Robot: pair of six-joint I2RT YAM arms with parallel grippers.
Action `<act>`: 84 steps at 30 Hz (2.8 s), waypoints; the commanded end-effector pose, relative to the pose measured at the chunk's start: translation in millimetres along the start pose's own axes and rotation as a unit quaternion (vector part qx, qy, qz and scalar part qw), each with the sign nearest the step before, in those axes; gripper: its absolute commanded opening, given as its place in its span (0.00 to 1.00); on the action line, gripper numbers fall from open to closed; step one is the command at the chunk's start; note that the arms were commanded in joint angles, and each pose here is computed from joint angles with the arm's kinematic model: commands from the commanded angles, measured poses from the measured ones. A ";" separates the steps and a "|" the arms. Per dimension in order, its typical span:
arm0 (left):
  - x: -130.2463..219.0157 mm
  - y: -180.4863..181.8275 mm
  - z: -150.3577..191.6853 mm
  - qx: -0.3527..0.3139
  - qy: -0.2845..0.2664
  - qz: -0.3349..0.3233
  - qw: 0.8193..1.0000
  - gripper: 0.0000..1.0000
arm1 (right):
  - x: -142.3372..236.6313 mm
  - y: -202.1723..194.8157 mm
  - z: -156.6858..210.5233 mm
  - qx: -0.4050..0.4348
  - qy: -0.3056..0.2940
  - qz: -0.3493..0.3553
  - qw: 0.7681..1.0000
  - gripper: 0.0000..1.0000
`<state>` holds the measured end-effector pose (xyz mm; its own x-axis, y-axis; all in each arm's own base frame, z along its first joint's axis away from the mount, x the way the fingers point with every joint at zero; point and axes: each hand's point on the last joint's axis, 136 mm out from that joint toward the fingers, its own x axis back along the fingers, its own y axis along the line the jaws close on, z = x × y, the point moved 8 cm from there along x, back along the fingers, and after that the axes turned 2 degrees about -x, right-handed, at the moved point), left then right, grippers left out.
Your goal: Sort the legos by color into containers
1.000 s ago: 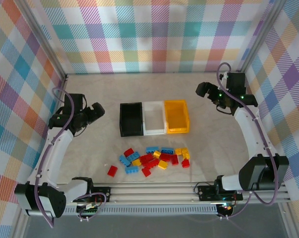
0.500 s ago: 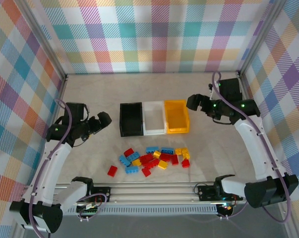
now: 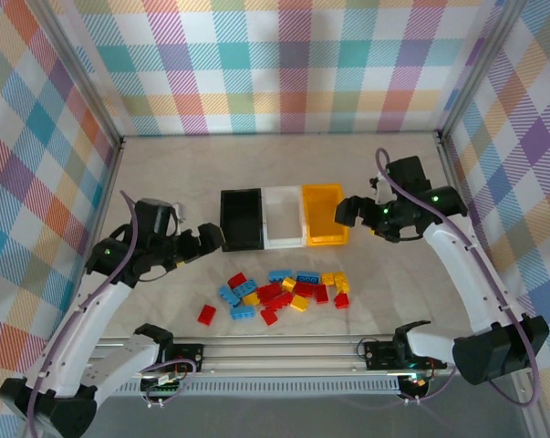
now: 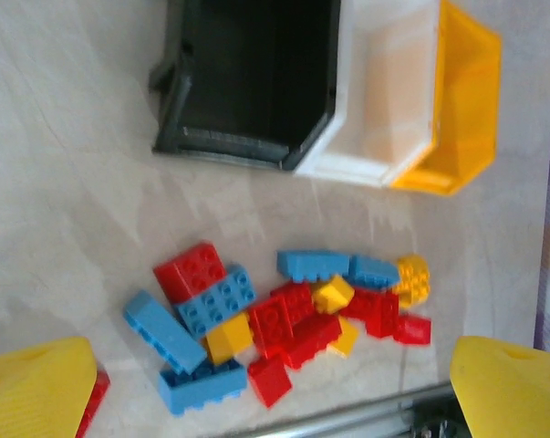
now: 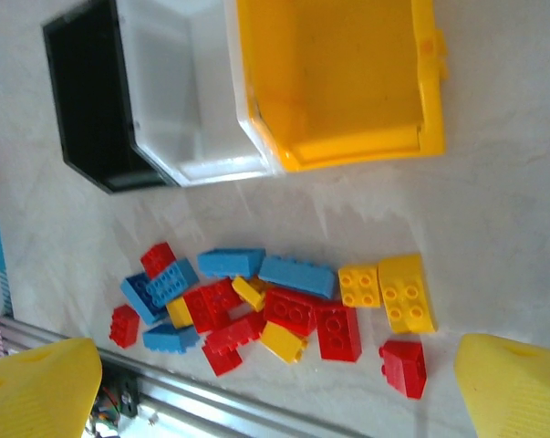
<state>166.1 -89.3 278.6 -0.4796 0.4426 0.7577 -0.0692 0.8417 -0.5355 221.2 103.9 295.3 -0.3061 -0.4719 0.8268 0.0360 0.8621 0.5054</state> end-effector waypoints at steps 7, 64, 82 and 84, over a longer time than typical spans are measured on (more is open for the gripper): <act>-33.4 2.1 45.6 -0.001 0.065 -0.013 0.998 1.00 | -34.4 0.3 41.4 0.000 0.095 0.063 0.993 0.95; -78.8 -3.7 65.2 -0.017 0.133 -0.033 0.990 1.00 | -163.0 -69.8 73.7 0.024 0.196 0.243 0.950 0.46; -75.4 -1.0 65.9 -0.021 0.135 -0.044 0.990 1.00 | -172.3 -84.4 79.0 0.022 0.199 0.276 0.940 0.44; -75.3 0.0 66.8 -0.021 0.136 -0.046 0.989 1.00 | -172.7 -87.3 80.4 0.020 0.200 0.283 0.938 0.42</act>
<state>146.1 -143.2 189.9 -0.2143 0.4291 0.8775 -0.0911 0.8856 -0.4554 200.9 138.0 107.8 0.1006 -0.0602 0.9931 0.0443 0.9974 0.0560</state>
